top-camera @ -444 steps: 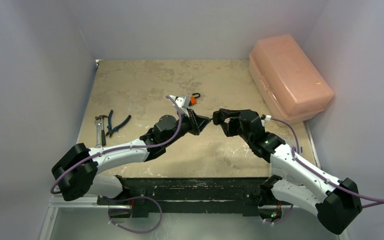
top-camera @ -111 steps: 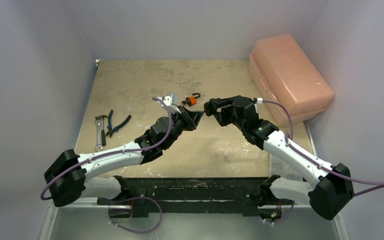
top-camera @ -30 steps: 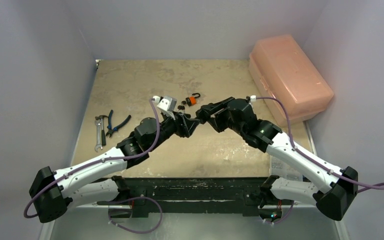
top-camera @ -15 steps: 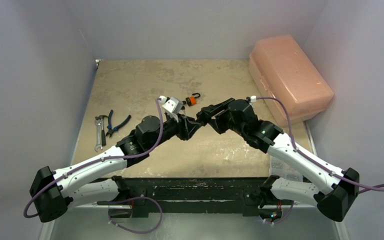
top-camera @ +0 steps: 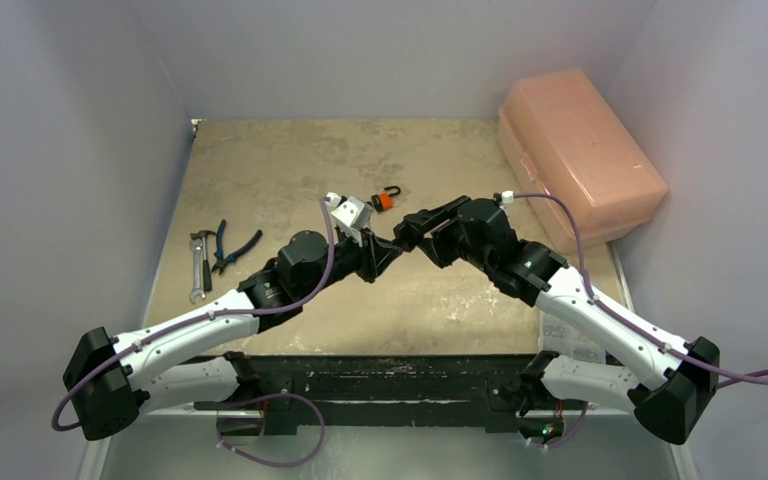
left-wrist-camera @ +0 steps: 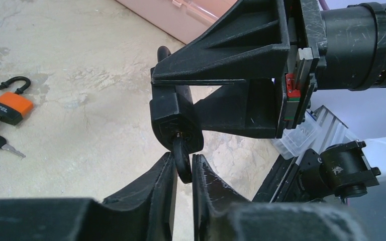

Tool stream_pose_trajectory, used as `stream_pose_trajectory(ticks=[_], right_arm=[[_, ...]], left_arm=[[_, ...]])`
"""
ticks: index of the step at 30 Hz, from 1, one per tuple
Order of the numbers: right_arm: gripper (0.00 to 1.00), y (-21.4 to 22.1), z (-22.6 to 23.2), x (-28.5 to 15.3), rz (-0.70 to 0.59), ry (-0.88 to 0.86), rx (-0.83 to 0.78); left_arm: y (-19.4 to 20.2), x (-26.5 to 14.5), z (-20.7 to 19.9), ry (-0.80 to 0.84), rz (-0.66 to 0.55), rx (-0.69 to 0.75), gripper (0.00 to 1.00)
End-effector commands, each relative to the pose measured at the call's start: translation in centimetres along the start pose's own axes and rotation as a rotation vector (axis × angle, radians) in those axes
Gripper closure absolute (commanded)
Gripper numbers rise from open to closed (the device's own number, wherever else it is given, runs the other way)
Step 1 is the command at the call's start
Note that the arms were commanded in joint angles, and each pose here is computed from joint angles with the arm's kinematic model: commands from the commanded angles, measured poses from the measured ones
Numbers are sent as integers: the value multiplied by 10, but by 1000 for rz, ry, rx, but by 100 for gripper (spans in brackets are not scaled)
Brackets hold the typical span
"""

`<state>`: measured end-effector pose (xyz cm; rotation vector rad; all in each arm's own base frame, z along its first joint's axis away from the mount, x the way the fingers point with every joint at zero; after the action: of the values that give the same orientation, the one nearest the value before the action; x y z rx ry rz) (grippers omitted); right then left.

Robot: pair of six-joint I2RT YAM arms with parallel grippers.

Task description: Unlock with the key

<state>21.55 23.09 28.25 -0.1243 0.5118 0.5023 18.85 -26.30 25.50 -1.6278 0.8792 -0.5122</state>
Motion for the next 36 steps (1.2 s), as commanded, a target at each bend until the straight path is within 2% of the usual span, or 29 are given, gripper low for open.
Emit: stream_pose_trajectory(ticks=[1, 5, 13, 22, 36], right_arm=[[100, 0, 43, -20, 19, -158, 33], [100, -1, 40, -19, 10, -151, 16], [100, 0, 41, -14, -4, -144, -72], [100, -7, 37, -10, -71, -50, -152], [100, -5, 36, -7, -56, 26, -210]], left_arm=[[-22, 4, -4, 6, -62, 6, 85], [-21, 9, 1, -40, -44, -8, 100], [-24, 21, 3, -76, -47, -32, 100], [-14, 27, 14, -151, -22, 85, 100], [-10, 27, 19, -222, -13, 208, 100]])
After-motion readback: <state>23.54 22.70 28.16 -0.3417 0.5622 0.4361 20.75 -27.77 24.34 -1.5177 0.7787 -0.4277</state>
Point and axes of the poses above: each gripper's point midway between its finger pads, its own x axis out along the fingers, its own z axis along the line the jaws close on, y = z × x, the point moved 6 cm from there along -x, back along the fingers, and after that the axes turned 6 degrees about x, right-handed, at the moved point
